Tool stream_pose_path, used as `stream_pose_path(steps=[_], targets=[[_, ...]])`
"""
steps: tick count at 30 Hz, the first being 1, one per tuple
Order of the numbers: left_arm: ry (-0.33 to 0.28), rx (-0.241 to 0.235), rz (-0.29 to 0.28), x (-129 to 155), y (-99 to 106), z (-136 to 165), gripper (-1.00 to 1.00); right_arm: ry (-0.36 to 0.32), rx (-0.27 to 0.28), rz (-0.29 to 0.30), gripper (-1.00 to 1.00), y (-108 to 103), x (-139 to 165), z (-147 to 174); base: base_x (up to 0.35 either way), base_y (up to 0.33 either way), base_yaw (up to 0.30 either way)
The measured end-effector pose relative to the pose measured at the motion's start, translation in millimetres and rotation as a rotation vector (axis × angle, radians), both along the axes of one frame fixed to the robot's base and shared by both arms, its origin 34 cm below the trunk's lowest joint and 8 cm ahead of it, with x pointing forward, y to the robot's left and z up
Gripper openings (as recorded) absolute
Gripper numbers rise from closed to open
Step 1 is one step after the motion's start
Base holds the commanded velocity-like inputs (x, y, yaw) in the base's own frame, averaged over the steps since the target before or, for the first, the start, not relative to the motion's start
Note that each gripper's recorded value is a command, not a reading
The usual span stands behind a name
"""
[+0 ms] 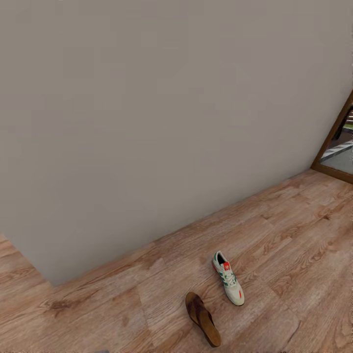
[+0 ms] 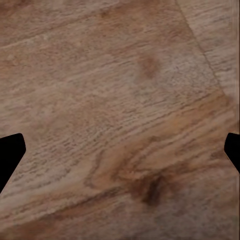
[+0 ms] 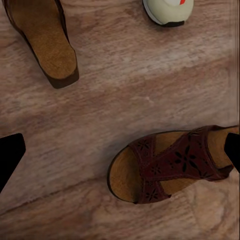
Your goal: Pick up the two gym shoes and the two sandals from the corridor floor and place them onto the hallstand (shoe rack) in the corridor, making sure they are on the rack and not on the floor. Arrange them so the two gym shoes are next to each other and the two sandals are next to each other.
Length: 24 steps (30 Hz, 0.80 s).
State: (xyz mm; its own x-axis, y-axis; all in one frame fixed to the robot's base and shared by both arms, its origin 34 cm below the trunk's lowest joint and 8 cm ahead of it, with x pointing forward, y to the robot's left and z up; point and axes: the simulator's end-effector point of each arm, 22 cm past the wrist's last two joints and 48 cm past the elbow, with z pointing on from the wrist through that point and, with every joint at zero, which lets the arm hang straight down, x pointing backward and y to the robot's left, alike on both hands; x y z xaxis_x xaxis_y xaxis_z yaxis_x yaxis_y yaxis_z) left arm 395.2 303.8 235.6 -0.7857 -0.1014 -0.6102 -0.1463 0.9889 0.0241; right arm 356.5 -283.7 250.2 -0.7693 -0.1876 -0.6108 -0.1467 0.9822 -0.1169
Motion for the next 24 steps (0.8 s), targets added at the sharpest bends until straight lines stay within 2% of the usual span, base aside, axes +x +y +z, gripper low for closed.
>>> stream_pose_path(steps=[6,18,24], targets=[[0.0,0.0,0.0,-0.1,0.0,0.0,1.0,0.0,0.0,0.0,1.0,0.0,-0.1,0.0,-0.098,-0.156,0.0],[0.0,0.0,0.0,-0.1,0.0,0.0,1.0,0.0,0.0,0.0,1.0,0.1,-0.2,0.0,-0.033,-0.043,0.0],[0.0,-0.001,0.0,0.2,-0.4,0.0,1.0,0.0,0.001,0.001,1.0,0.3,-0.1,-0.1,-0.135,-0.172,0.0]])
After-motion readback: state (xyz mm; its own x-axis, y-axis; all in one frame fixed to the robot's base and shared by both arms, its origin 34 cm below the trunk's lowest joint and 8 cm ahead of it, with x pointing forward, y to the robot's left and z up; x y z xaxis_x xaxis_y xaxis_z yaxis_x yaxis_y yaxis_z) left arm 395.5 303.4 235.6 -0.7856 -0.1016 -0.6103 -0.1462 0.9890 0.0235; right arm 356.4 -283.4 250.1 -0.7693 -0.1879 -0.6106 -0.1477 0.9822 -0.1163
